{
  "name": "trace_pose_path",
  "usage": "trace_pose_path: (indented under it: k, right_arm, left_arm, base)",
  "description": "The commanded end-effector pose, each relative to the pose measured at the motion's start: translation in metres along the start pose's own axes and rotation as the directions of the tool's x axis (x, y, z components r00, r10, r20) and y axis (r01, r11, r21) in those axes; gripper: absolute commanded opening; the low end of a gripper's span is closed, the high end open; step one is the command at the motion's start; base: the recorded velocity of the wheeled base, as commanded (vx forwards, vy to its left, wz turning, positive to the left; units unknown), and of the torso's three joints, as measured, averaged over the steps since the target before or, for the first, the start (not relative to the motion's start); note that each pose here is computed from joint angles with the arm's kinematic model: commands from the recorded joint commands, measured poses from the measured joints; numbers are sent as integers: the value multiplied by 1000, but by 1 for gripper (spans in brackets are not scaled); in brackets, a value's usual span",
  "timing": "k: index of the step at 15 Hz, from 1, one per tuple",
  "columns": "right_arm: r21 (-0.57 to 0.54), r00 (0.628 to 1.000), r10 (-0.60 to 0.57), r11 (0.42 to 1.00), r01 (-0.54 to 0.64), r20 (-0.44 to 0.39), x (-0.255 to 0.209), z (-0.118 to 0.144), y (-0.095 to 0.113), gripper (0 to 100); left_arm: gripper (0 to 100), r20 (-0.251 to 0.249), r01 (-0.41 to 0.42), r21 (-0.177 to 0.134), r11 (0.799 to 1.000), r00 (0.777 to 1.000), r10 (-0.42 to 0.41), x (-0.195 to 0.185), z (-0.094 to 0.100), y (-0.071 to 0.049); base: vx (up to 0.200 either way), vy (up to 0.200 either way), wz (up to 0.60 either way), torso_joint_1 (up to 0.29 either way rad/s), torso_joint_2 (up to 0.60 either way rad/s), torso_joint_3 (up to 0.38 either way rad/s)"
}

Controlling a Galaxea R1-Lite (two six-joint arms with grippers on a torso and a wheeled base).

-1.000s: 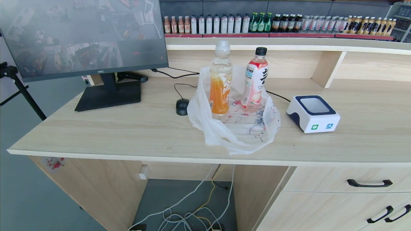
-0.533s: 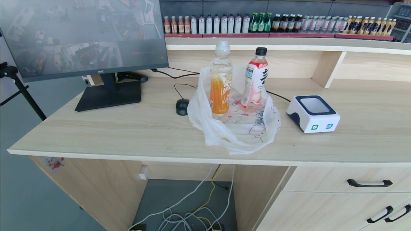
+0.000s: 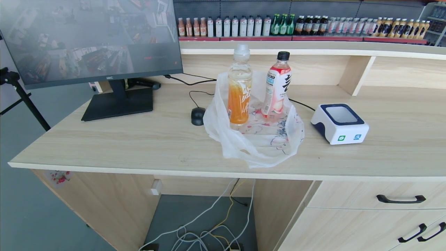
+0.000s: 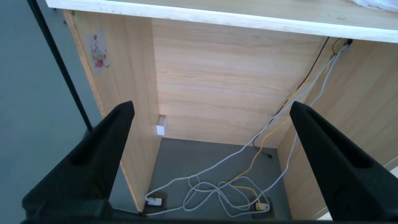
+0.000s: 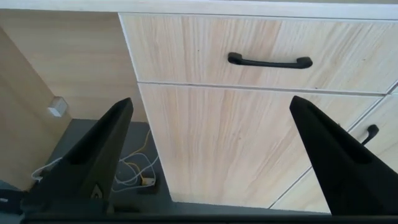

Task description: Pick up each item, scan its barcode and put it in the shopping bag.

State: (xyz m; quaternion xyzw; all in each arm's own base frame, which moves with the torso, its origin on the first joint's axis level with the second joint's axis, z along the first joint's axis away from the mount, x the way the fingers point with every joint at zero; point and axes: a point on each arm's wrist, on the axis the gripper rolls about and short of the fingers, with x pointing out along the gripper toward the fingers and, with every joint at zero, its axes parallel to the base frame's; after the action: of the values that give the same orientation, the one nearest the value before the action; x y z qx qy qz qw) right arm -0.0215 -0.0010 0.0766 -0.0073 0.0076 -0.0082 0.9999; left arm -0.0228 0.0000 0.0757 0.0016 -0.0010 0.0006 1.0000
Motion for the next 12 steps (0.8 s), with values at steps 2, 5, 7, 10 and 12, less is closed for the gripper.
trace_pose_path:
  k: [2,5,7,10,12]
  right_arm:
    - [-13,1000,-4,1000,4,20,-1,0,0,100]
    - [-10,1000,-4,1000,4,18,-1,-1,0,100]
    - [-11,1000,-4,1000,4,18,-1,-1,0,100]
    - [-10,1000,-4,1000,4,18,-1,-1,0,100]
    - [-10,1000,-4,1000,4,18,-1,-1,0,100]
  left_arm:
    - [100,1,0,0,1000,1000,0,0,0,0]
    - [100,1,0,1,1000,1000,0,0,0,0]
    - [100,1,1,1,1000,1000,-1,0,0,0]
    - [100,1,0,1,1000,1000,0,0,0,0]
    - [100,1,0,1,1000,1000,0,0,0,0]
  base:
    - [0,0,0,0,0,0]
    - [0,0,0,0,0,0]
    - [0,0,0,0,0,0]
    - [0,0,0,0,0,0]
    - [0,0,0,0,0,0]
